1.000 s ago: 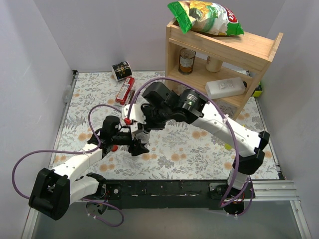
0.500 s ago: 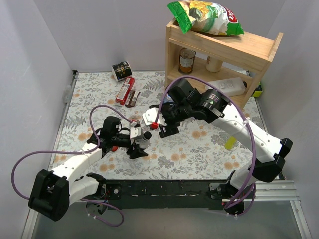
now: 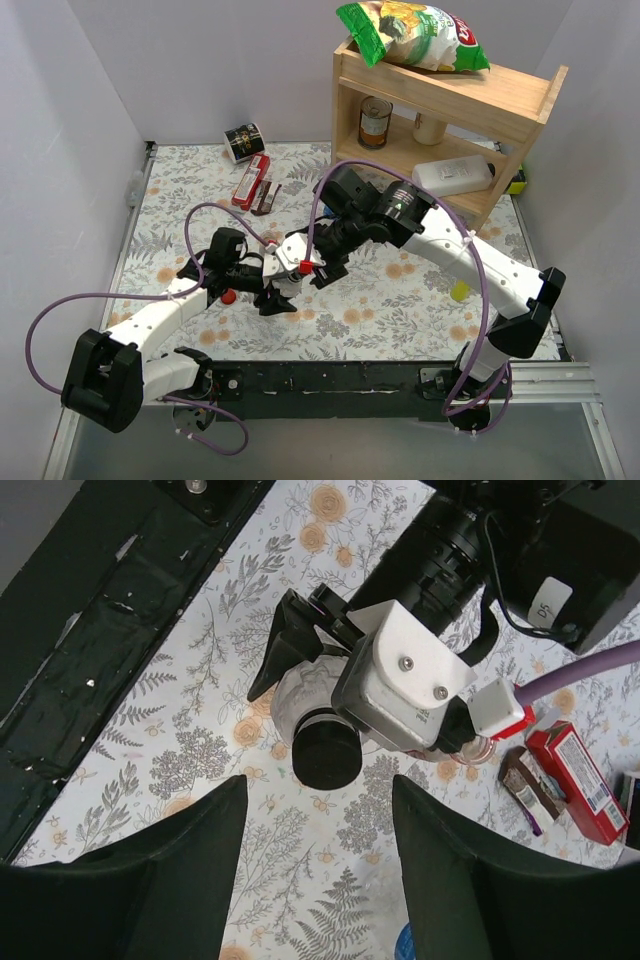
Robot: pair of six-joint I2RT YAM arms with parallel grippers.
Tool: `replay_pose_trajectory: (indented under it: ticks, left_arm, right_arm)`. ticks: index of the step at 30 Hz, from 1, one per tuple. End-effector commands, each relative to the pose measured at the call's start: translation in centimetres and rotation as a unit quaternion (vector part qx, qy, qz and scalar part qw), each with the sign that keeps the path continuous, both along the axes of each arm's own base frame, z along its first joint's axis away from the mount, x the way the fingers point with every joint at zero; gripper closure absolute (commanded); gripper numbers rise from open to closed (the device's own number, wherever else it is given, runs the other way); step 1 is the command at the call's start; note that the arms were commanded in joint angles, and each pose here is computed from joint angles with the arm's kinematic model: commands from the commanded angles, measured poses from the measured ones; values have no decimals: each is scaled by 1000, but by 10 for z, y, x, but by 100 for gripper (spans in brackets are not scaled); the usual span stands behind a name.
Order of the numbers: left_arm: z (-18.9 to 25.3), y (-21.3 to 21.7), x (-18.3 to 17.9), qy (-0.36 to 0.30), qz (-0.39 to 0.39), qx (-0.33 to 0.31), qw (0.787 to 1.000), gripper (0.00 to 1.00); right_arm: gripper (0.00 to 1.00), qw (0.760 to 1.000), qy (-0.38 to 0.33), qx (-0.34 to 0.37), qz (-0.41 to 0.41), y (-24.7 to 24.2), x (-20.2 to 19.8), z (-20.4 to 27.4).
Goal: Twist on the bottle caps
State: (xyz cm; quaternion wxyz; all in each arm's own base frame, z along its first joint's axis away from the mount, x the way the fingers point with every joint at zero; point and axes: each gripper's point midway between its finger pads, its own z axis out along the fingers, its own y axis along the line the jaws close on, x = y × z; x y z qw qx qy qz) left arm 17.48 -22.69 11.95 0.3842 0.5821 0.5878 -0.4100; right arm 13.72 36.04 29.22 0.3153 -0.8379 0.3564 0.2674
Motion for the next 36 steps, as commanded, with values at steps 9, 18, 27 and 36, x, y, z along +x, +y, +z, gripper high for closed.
replay_pose_trajectory:
  ticks: [9,18,27,36]
  left_arm:
    - [20,-6,5,-27,-22,-18,999,100]
    - [19,-5,6,-32,-22,-14,999,100]
    - [22,-7,9,-33,-20,-14,999,100]
    - [20,-4,15,-31,-3,-1,1000,100]
  right_arm:
    - [39,998,-31,8,57,11,-1,-1]
    - [49,998,-31,-2,55,11,1,-3]
    - [54,998,-25,-9,57,12,-1,-6]
    - [71,997,-23,-53,51,8,0,-10]
